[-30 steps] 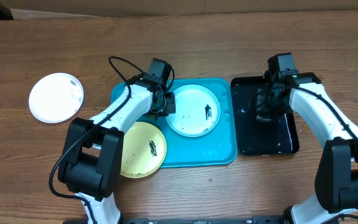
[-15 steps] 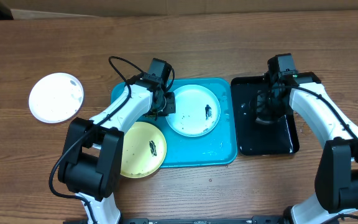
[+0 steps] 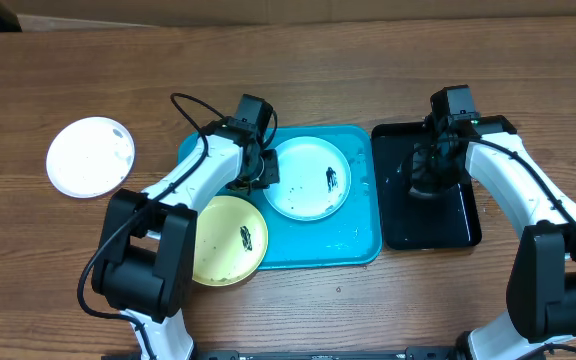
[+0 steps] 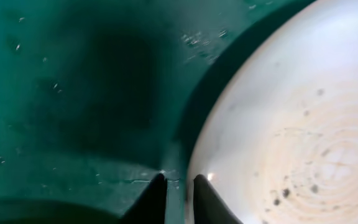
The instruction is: Clean dirty plates on tray and stack at the side
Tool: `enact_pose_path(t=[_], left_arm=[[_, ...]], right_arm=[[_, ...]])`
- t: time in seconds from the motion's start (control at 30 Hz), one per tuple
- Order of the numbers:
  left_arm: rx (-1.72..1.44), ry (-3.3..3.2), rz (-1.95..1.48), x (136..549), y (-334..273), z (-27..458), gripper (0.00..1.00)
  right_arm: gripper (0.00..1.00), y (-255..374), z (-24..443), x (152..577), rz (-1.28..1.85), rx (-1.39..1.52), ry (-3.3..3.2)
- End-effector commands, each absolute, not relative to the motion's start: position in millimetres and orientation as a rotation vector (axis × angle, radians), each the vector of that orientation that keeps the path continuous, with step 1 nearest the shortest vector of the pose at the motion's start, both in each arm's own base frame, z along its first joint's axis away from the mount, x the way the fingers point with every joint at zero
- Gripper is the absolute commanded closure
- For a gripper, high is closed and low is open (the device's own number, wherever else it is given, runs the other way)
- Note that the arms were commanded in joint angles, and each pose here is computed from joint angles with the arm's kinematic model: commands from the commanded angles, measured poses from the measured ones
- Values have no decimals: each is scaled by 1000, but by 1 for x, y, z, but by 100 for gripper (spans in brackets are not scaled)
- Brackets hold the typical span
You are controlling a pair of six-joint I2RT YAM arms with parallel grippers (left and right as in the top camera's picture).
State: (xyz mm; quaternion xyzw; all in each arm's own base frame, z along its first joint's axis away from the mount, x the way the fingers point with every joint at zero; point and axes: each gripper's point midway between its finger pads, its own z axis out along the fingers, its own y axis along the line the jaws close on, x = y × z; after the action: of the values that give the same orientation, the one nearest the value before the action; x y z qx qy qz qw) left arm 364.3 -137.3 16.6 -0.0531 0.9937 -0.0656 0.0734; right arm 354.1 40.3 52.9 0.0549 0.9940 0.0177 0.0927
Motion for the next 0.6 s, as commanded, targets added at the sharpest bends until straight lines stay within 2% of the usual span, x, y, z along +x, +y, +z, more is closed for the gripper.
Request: enact_pose_path(t=[0.0, 0.07, 0.1, 0.43, 0.57], left_arm=[[-171, 3002, -157, 361, -130, 11, 80], [-163, 3005, -156, 360, -131, 10, 92], [-156, 3003, -146, 359, -132, 10, 96], [-158, 2996, -152, 361, -133, 10, 96], [-156, 2990, -160, 363, -134, 11, 96]], right_arm=[[96, 34, 60, 356, 4, 178, 2920], [96, 34, 60, 357, 3, 179, 2918], [96, 34, 61, 357, 4, 179, 2918], [96, 40, 106, 355, 44, 177, 2960], [96, 48, 105, 351, 118, 171, 2980]])
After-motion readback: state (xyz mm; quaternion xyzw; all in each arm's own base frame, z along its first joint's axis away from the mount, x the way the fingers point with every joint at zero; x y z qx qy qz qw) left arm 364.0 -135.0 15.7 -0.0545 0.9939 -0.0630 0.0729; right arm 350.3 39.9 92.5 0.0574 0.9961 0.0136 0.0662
